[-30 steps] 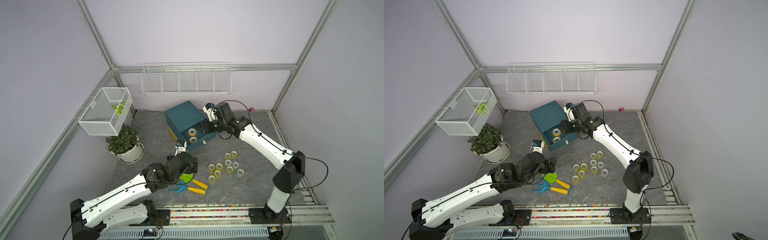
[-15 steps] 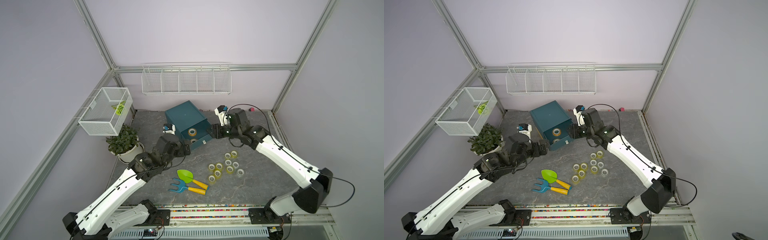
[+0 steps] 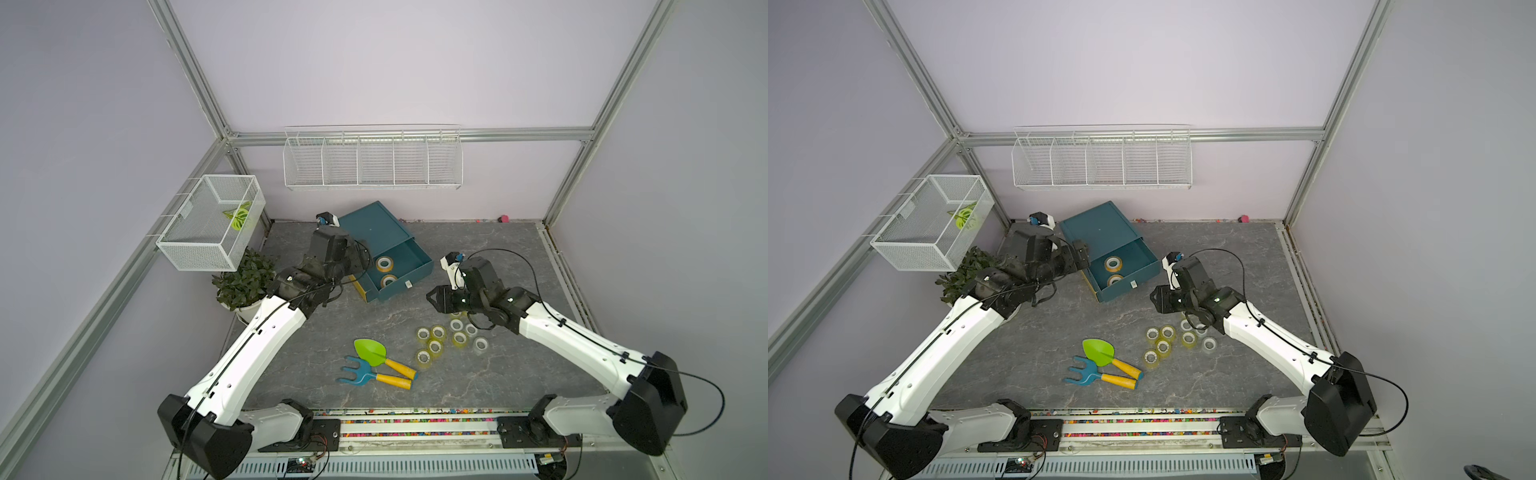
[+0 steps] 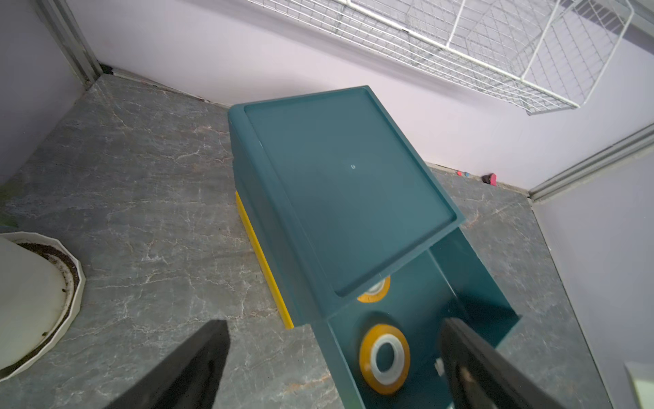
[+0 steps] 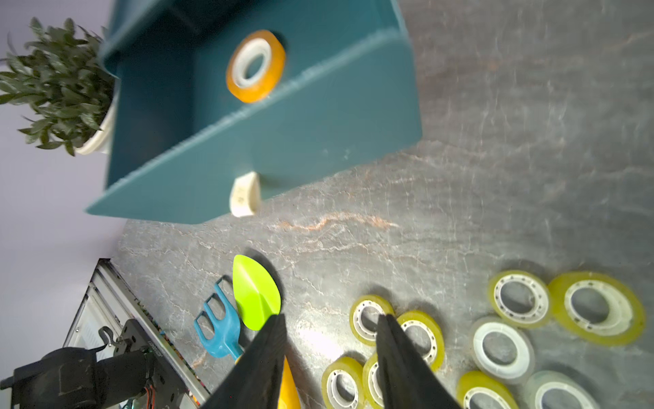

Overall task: Place the transparent tape into the drawer according to color
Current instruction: Close the drawer in the storage box, then open the drawer in the storage box, then pick up the tape at the center of the board.

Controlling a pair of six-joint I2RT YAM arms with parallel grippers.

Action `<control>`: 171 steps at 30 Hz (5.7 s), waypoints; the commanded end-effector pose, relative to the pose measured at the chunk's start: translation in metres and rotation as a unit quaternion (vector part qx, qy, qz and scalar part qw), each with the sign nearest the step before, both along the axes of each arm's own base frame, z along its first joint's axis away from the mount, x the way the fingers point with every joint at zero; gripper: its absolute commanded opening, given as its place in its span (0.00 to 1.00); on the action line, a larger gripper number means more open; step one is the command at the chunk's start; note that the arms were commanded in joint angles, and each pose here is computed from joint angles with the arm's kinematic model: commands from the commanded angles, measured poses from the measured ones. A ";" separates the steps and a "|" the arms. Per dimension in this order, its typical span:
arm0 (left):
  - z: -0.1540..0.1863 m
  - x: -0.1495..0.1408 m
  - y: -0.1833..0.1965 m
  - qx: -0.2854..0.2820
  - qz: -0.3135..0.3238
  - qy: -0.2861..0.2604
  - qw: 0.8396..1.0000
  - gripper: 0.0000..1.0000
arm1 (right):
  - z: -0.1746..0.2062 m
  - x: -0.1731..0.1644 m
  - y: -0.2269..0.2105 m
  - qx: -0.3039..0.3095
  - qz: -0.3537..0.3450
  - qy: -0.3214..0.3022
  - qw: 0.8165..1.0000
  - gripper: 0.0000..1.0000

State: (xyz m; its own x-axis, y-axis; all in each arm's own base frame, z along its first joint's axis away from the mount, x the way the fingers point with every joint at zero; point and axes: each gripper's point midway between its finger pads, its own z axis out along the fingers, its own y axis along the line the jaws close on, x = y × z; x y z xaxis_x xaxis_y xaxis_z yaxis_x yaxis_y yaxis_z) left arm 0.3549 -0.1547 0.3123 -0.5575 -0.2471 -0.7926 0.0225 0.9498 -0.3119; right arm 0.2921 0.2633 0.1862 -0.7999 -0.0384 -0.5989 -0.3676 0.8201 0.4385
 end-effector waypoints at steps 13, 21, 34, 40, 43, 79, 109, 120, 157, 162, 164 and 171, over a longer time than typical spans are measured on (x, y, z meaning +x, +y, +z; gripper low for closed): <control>-0.048 0.053 0.024 0.020 0.077 0.044 0.996 0.95 | 0.031 0.053 0.046 0.043 -0.005 -0.058 0.997 0.41; -0.082 0.058 0.021 0.032 0.074 0.084 0.993 0.95 | 0.032 0.085 0.069 0.049 -0.004 -0.073 0.996 0.40; -0.103 0.047 0.021 0.031 0.068 0.109 0.991 0.94 | 0.016 0.130 0.103 0.073 -0.020 -0.080 0.994 0.40; -0.109 0.046 0.018 0.027 0.061 0.117 0.991 0.94 | 0.012 0.137 0.109 0.082 -0.027 -0.078 0.993 0.41; -0.111 0.045 0.016 0.025 0.057 0.121 0.991 0.93 | 0.014 0.138 0.110 0.084 -0.026 -0.080 0.993 0.43; -0.104 0.031 0.018 0.030 0.031 0.115 0.992 0.96 | -0.037 0.095 0.117 0.261 -0.040 0.059 0.963 0.57; -0.112 0.032 0.013 0.027 0.023 0.125 0.992 0.95 | -0.055 0.125 0.117 0.312 -0.070 0.073 0.945 0.06; -0.114 0.033 0.012 0.028 0.022 0.127 0.991 0.95 | -0.067 0.091 0.098 0.310 -0.069 0.101 0.943 0.00; -0.105 0.031 0.011 0.023 0.020 0.132 0.991 1.00 | -0.075 -0.002 0.037 0.239 -0.057 0.112 0.963 0.53; -0.082 0.025 0.009 0.000 0.015 0.113 0.993 1.00 | -0.064 -0.018 0.018 0.183 -0.047 0.096 0.977 0.57; -0.070 0.021 0.004 -0.013 -0.004 0.099 0.995 1.00 | -0.064 -0.027 0.007 0.148 -0.047 0.099 0.983 0.57; -0.050 -0.005 0.005 -0.045 -0.027 0.074 0.996 1.00 | -0.081 -0.059 -0.047 0.005 -0.071 0.119 0.990 0.58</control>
State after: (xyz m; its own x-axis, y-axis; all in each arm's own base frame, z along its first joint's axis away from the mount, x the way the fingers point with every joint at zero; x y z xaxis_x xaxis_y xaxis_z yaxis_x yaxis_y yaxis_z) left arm 0.3638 -0.1498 0.2622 -0.6670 -0.2893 -0.6866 -0.0073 0.9240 -0.3823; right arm 0.2563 0.2511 0.1333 -0.8862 0.1852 -0.4246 -0.1710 0.7211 0.6713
